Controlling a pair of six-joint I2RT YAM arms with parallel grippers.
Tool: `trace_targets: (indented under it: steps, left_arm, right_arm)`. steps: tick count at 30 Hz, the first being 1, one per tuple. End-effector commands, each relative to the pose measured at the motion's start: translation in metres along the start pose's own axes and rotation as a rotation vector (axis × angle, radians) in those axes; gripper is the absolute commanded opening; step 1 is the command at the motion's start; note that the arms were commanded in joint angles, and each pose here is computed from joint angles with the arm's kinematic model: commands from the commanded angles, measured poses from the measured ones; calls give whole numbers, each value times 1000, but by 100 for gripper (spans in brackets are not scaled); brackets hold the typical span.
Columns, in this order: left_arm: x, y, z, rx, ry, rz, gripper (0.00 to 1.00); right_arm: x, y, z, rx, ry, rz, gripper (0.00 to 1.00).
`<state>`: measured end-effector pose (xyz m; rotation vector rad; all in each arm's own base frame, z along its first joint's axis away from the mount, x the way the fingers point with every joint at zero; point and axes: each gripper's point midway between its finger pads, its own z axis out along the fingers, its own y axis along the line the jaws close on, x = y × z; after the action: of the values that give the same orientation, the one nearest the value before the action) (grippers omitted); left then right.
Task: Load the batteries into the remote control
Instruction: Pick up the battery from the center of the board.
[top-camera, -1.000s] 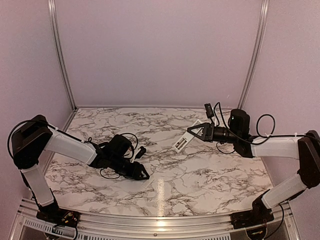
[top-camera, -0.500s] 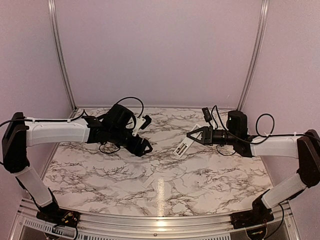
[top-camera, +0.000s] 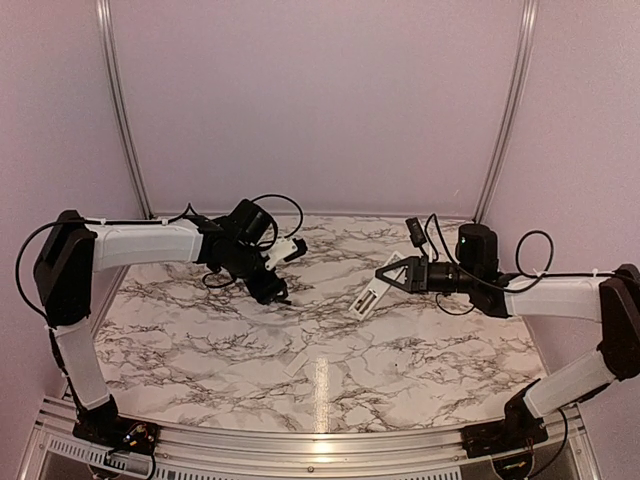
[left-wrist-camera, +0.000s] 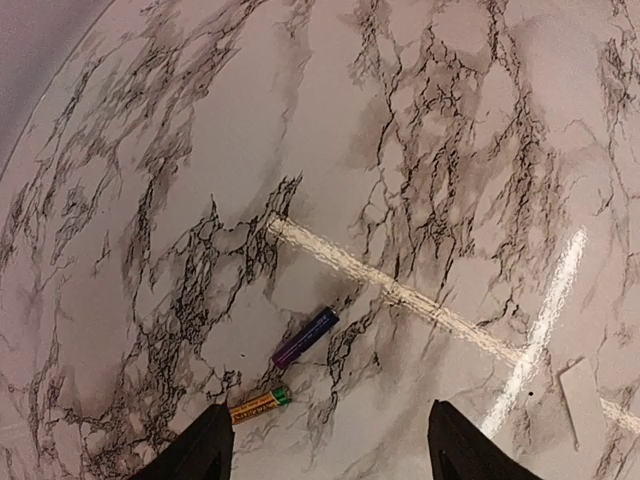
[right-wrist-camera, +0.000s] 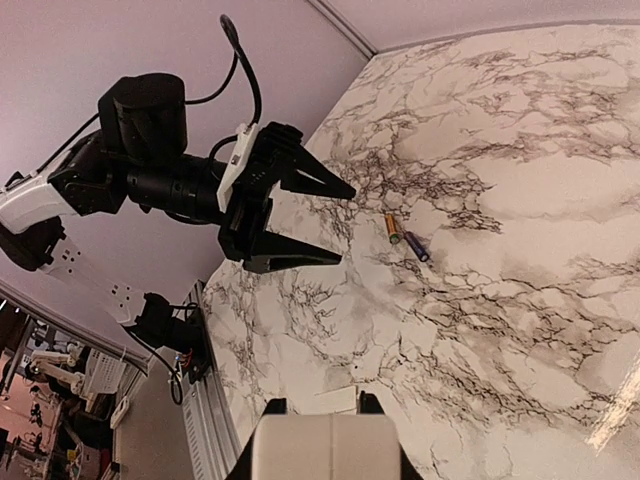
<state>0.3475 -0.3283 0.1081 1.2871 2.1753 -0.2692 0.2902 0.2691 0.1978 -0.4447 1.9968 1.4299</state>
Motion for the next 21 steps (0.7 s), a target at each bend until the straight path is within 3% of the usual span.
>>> trace_targets:
  steps: [1,11,21]
  left_arm:
    - [19,11,16,73,90,130,66]
    - [31,9,51,198,218,215,48]
    - [32,10,69,225,260,241,35]
  right_arm:
    - [-4,8,-5,-24,-19,-31,0]
    - [1,7,-6,-32,-26,-17,0]
    - [-1,5,-5,-29,-32,-15,0]
